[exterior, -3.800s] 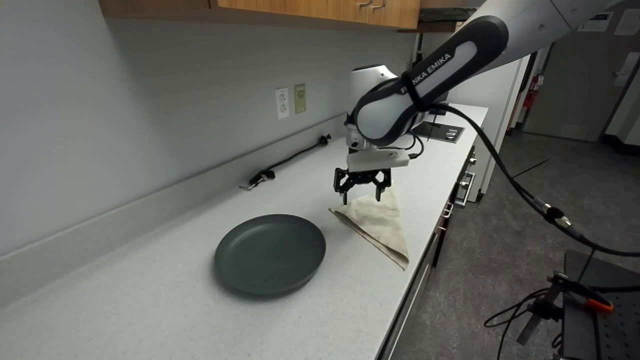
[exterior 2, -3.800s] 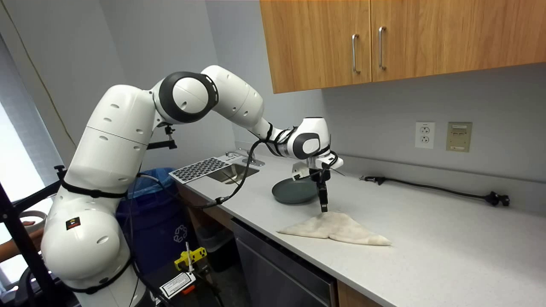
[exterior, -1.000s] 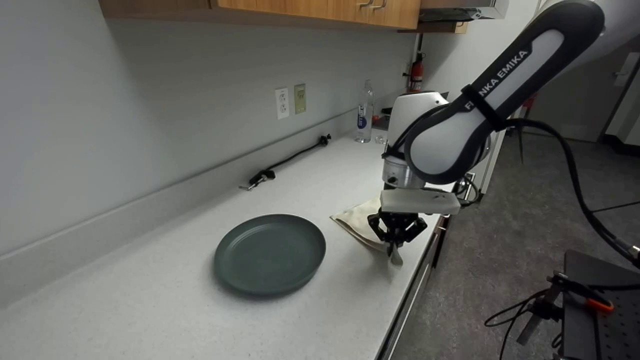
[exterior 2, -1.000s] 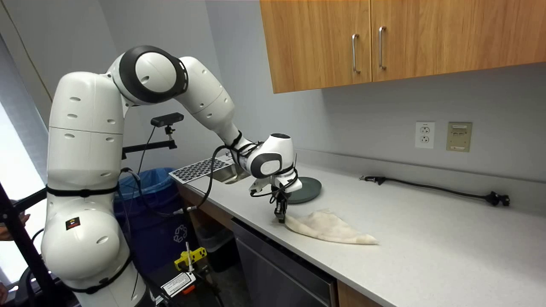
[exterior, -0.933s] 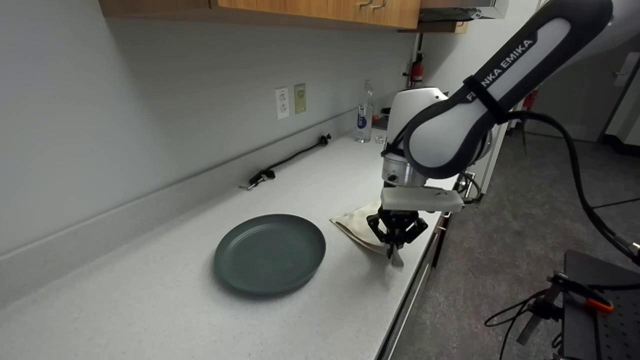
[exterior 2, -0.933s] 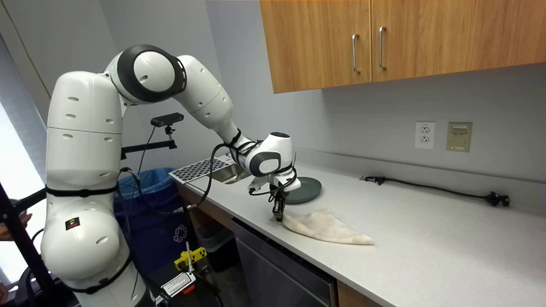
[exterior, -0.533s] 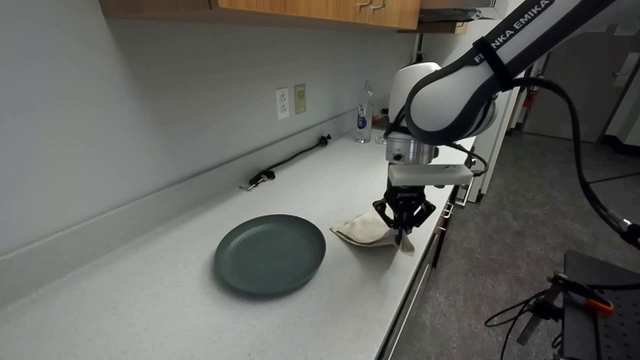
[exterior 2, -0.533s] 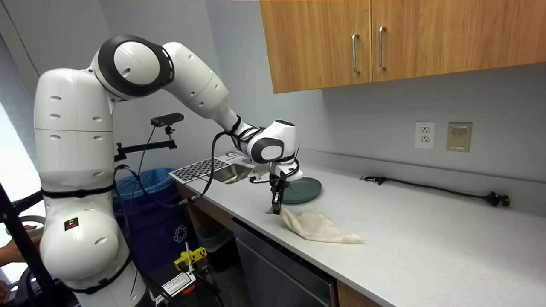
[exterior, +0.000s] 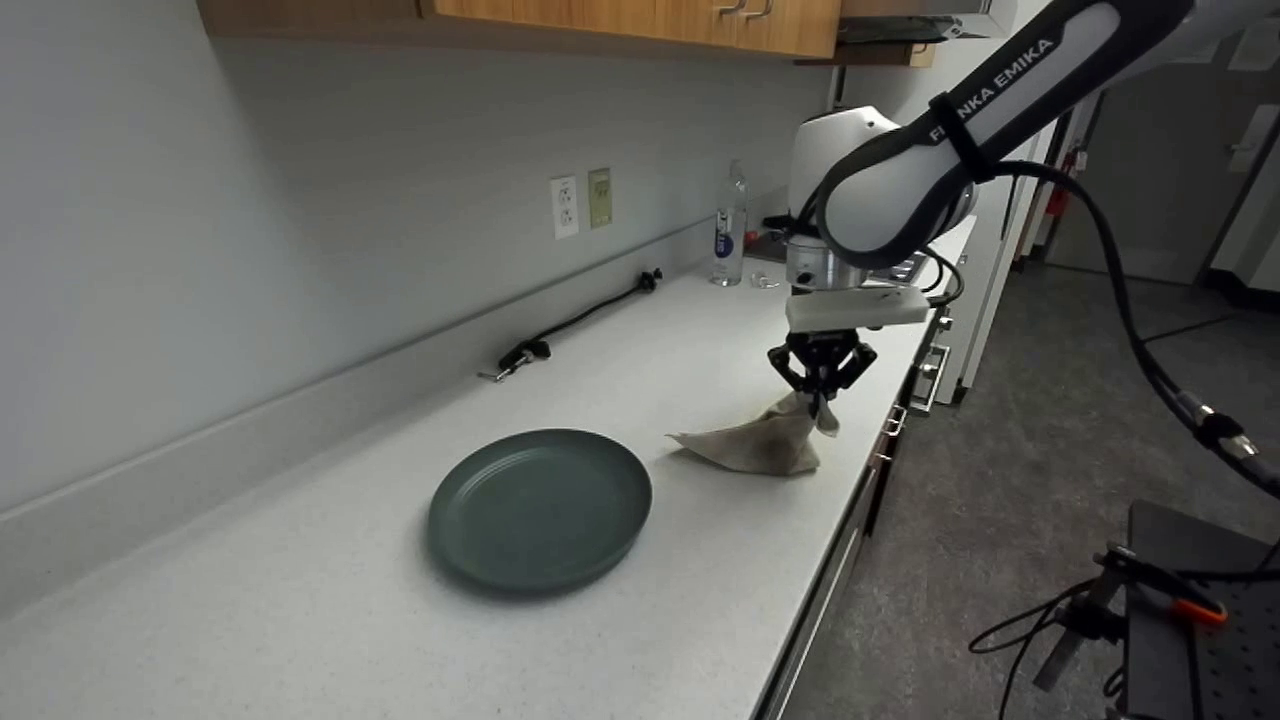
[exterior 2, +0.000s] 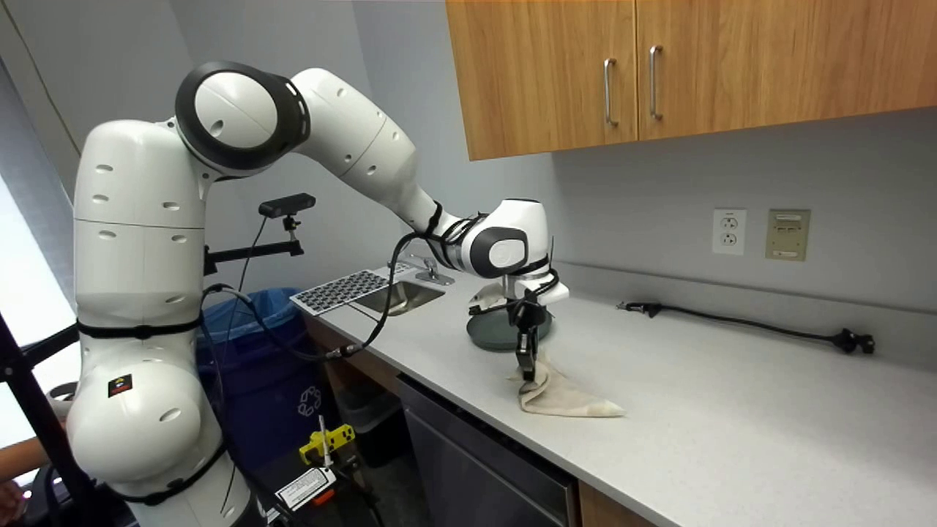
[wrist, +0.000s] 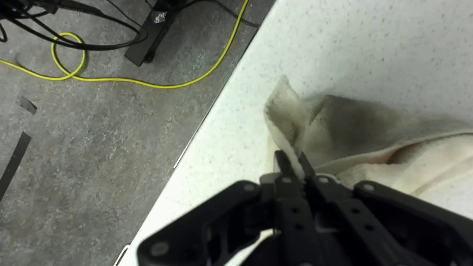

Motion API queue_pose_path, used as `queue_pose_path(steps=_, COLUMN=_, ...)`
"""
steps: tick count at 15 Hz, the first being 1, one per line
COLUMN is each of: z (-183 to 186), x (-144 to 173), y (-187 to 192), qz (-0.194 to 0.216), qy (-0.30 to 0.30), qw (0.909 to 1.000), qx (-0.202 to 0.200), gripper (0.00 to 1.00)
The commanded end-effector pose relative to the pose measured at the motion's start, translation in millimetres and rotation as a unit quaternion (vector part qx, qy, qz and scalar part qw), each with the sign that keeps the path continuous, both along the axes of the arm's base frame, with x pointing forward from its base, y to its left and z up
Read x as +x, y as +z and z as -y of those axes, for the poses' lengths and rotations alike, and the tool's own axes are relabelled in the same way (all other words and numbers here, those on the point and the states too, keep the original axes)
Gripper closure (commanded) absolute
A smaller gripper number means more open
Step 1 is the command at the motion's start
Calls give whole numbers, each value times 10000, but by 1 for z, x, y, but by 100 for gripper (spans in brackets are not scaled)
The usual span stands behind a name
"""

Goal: Fold up the white towel on the counter.

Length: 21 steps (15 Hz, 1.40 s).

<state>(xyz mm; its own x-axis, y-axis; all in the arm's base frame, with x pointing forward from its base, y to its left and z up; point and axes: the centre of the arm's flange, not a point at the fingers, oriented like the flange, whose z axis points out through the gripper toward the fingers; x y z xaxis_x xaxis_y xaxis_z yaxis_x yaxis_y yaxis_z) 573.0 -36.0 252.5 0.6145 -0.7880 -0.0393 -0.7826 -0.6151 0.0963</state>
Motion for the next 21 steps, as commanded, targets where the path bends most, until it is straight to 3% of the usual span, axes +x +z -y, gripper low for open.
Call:
queue_pose_path(steps=1, z=10, x=27, y=-1, qz=26, qy=-111, qw=9992, qx=-373, gripper=99)
queue_pose_path(steps=6, z=21, x=38, y=-14, qz=-19, qy=-214, qw=9972, qx=-719, gripper=99)
queue_pose_path(steps=7, z=24, x=39, y=-17, qz=-58, qy=-249, qw=9969, qx=-747, gripper=70)
queue_pose_path(steps=8, z=27, x=39, y=-21, qz=-95, qy=-283, qw=9966, qx=-765, gripper=69)
queue_pose_path(steps=17, z=25, x=34, y=-24, qz=18, qy=-191, qw=9948, qx=-1002, gripper=2)
queue_pose_path(steps=21, z=12, x=27, y=-3, qz=62, qy=-99, qw=9960, qx=-891, gripper=0)
